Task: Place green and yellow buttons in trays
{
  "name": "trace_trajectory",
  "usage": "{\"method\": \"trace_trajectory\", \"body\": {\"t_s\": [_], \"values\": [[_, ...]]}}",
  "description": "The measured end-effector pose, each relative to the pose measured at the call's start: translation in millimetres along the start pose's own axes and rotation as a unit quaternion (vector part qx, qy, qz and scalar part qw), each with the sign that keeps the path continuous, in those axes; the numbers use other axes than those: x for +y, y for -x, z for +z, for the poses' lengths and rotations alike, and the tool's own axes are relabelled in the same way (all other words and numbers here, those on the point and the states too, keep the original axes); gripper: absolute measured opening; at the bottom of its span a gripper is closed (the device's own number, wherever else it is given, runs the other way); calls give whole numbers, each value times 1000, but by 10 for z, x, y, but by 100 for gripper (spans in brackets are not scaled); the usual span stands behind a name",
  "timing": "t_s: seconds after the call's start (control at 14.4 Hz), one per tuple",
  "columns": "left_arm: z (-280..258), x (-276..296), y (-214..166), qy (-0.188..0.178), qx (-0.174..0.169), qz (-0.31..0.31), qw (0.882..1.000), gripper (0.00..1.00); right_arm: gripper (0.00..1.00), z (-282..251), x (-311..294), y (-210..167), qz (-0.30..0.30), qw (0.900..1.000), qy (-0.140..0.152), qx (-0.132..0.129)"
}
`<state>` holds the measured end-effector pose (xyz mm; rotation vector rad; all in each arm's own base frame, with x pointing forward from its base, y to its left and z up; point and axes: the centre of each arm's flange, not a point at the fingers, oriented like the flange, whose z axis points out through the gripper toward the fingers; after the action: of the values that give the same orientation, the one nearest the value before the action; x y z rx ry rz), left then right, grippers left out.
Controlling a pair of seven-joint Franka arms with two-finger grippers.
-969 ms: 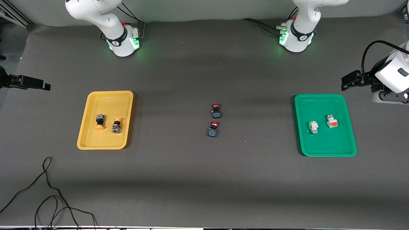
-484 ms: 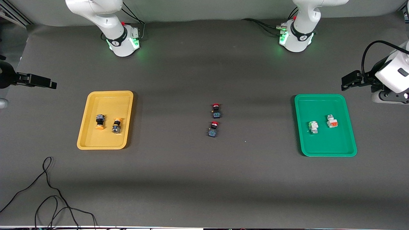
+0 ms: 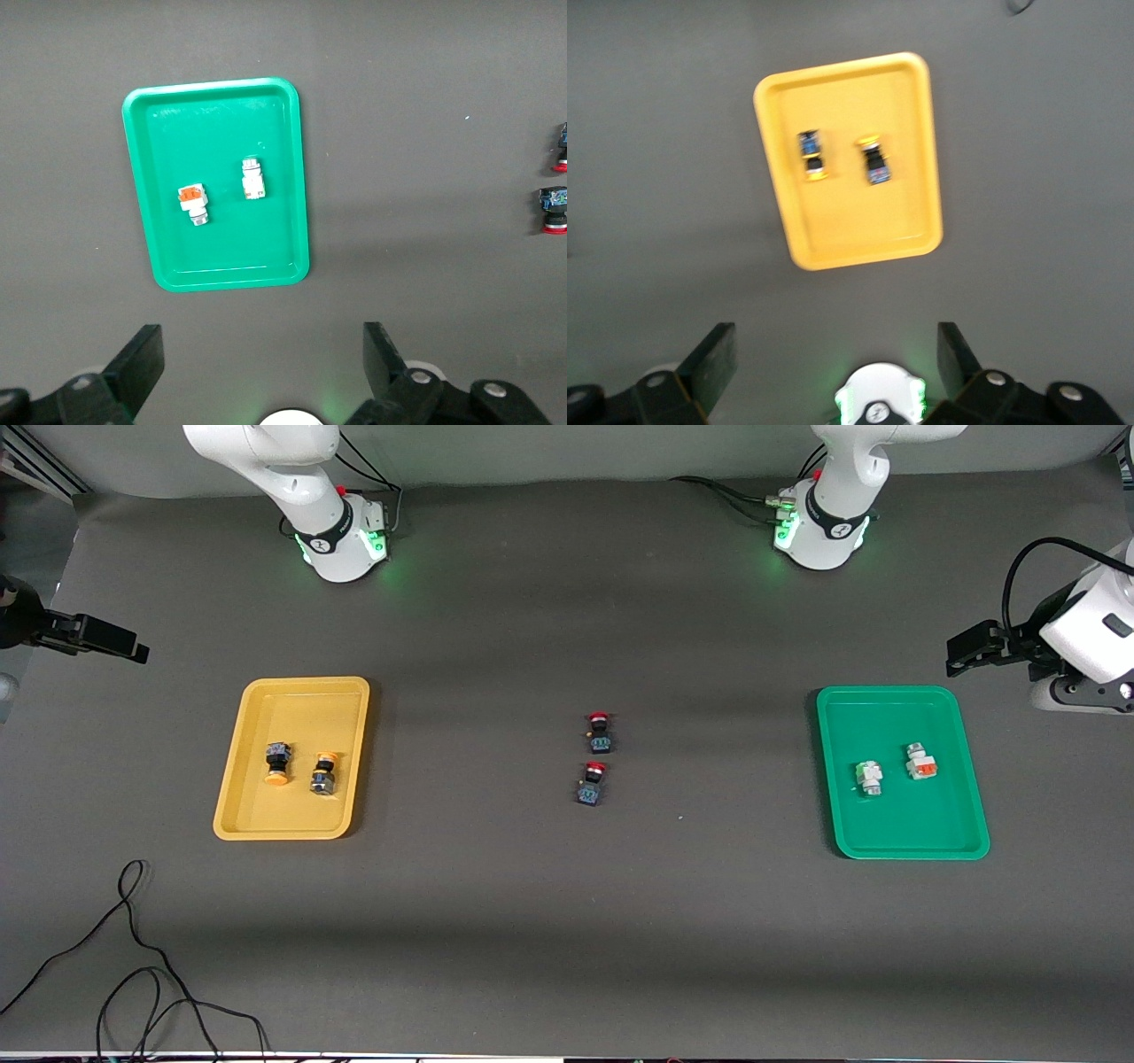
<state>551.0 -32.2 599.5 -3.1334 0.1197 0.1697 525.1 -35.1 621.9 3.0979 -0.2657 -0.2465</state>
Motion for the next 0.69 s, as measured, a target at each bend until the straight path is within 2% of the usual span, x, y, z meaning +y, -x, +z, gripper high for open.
{"method": "trace_trajectory", "body": {"t_s": [0.42,0.69], "values": [[0,0,0,0,0,0,1000,100,100,-457,-20,27,-2,995,2,102],[1,0,0,0,0,0,1000,100,100,-649,-93,206,-10,994,1,106]]}}
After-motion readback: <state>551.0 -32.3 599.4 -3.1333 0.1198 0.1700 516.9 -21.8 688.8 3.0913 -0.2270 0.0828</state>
